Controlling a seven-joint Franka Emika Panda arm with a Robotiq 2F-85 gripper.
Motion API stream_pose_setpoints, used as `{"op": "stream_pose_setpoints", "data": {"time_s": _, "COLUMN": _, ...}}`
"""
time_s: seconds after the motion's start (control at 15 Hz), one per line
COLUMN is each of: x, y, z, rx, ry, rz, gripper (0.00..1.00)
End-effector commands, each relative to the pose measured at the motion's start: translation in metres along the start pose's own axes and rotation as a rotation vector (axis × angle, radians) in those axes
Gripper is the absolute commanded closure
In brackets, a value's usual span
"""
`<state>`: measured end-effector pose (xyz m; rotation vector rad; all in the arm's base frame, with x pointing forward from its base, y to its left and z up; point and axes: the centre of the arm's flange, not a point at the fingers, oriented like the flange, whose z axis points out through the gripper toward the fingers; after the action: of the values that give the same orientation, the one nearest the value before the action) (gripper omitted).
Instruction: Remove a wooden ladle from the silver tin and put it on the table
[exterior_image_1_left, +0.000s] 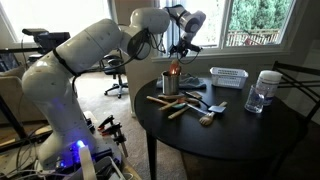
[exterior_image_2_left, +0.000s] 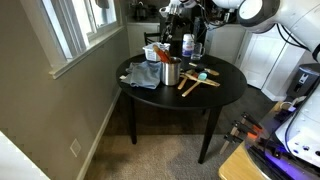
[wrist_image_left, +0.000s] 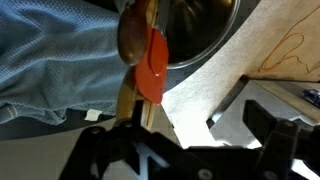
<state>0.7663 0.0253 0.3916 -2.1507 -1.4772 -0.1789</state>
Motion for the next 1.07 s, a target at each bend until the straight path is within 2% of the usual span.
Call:
{"op": "stream_pose_setpoints", "data": {"time_s": 0.0, "x": 0.006, "y": 0.022, "z": -0.01, "rx": -0.066, "ry": -0.048, "rz": 0.051, "gripper": 0.0}}
{"op": "stream_pose_setpoints", "data": {"time_s": 0.47, "x": 0.009, "y": 0.064, "z": 0.008, "rx": -0.071, "ry": -0.064, "rz": 0.071, "gripper": 0.0}}
{"op": "stream_pose_setpoints", "data": {"time_s": 0.87, "x": 0.012, "y": 0.07, "z": 0.008, "rx": -0.156, "ry": -0.047, "rz": 0.044, "gripper": 0.0}}
{"op": "stream_pose_setpoints", "data": {"time_s": 1.0, "x": 0.016, "y": 0.07, "z": 0.011, "rx": -0.154, "ry": -0.029, "rz": 0.038, "gripper": 0.0}}
